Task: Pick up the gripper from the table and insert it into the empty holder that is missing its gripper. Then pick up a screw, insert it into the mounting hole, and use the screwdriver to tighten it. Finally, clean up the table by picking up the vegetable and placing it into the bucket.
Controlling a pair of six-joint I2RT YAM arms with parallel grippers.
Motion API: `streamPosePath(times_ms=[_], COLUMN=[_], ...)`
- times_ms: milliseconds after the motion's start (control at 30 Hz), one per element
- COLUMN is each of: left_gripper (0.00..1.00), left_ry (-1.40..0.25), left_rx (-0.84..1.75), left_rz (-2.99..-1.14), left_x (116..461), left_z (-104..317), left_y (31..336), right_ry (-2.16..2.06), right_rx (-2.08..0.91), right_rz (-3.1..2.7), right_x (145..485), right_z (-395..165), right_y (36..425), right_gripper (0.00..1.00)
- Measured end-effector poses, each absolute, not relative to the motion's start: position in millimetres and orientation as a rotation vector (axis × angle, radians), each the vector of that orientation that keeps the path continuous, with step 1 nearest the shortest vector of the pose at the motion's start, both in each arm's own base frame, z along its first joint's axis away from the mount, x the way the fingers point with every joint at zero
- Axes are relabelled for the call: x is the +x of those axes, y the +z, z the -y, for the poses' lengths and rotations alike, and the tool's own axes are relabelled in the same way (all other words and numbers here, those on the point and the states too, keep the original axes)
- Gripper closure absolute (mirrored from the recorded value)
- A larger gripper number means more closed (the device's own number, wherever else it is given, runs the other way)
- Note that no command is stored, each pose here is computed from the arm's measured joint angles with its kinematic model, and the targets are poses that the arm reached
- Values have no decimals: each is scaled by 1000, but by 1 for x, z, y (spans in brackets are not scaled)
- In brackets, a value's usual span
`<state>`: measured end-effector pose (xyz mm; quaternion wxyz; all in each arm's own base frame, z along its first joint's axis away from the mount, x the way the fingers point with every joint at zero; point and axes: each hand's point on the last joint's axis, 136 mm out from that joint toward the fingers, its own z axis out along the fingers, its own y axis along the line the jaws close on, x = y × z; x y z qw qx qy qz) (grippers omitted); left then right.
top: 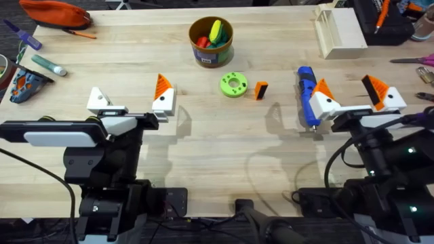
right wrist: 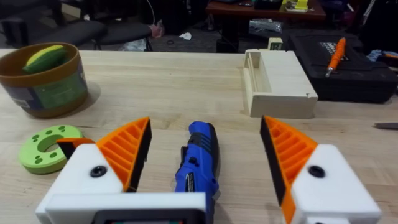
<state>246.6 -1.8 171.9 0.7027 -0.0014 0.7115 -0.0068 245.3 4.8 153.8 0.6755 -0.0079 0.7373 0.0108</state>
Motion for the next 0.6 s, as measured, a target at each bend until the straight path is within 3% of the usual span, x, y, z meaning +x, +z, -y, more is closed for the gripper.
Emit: streamPosePath(times_ms=[367,600], left_gripper=[14,15], left_ry=[-15,-15], left_rx=[-4,-4], left_rz=[-1572,-1533], left_x=[247,244], left_z=[2,2], left_y=[175,192], right_ry=[24,23], right_rx=[-18,-19], right_rz=[-1649,-1493], right_x=[245,244], right_z=[-5,-5], right_y=[156,200], right_gripper=[10,9])
